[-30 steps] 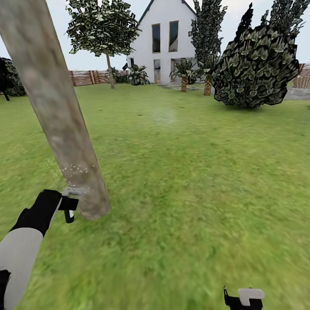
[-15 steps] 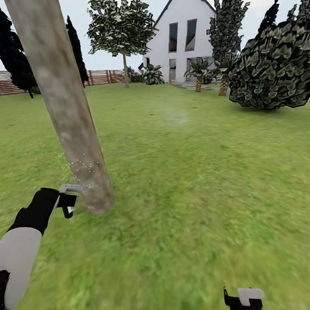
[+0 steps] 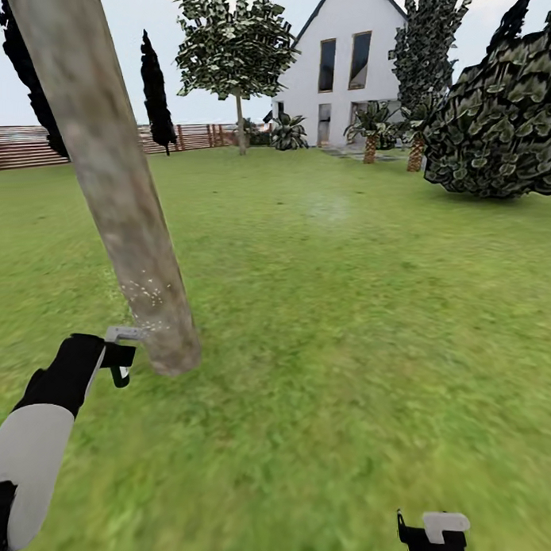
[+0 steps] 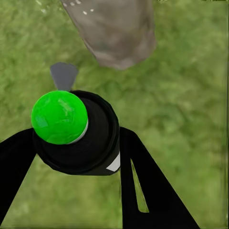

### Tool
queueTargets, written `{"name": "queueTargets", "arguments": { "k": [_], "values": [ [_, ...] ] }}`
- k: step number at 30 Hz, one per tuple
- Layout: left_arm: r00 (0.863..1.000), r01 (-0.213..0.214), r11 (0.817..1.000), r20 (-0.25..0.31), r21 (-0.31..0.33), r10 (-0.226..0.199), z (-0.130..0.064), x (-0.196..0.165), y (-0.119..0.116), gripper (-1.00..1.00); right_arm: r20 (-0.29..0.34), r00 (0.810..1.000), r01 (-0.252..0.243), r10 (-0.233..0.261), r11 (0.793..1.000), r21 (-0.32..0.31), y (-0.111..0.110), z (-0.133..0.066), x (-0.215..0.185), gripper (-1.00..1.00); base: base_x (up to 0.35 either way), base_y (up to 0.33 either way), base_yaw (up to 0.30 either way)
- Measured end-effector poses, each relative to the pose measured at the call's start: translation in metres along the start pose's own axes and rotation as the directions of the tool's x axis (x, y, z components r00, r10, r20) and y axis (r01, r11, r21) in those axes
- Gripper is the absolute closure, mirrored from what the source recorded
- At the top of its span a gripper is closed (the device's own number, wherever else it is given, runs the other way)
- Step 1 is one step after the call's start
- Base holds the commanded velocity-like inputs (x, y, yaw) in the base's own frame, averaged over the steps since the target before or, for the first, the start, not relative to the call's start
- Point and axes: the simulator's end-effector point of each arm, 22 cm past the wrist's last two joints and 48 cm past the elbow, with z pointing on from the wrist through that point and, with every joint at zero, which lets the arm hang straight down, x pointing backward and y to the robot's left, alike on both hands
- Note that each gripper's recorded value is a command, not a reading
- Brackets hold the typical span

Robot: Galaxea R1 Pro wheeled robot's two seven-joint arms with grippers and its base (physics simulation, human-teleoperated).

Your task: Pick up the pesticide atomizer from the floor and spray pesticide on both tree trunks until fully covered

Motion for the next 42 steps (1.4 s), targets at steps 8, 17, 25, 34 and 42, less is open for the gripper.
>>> {"name": "queueTargets", "arguments": {
  "k": [8, 17, 25, 34, 42],
  "values": [
    [0.997, 0.065, 0.996, -0.048, -0.056, -0.068, 0.008, 0.026, 0.025, 1.0, 0.001, 1.0, 0.002, -0.002, 1.0, 0.001, -0.001, 0.0, 0.0, -1.0, 0.22, -0.161, 0.007],
    [0.994, 0.051, 0.997, -0.096, -0.052, -0.055, 0.02, 0.063, 0.016, 1.0, 0.0, 1.0, 0.0, 0.0, 1.0, 0.0, 0.0, 0.0, 0.0, -1.0, 0.057, -0.041, 0.153],
    [0.992, 0.036, 0.997, -0.122, -0.073, -0.044, 0.024, 0.084, 0.016, 1.0, 0.0, 1.0, 0.001, -0.001, 1.0, 0.0, -0.001, 0.0, 0.0, -1.0, 0.213, -0.192, 0.007],
    [0.987, 0.027, 0.996, -0.153, -0.086, -0.04, 0.027, 0.109, 0.017, 1.0, -0.001, 1.0, 0.001, -0.001, 1.0, -0.001, 0.0, 0.0, 0.0, -1.0, 0.198, -0.211, 0.076],
    [0.987, 0.033, 0.996, -0.151, -0.089, -0.046, 0.028, 0.109, 0.015, 1.0, 0.0, 1.0, 0.0, 0.0, 1.0, -0.001, 0.0, 0.0, 0.0, -1.0, 0.203, -0.211, 0.176]
  ]
}}
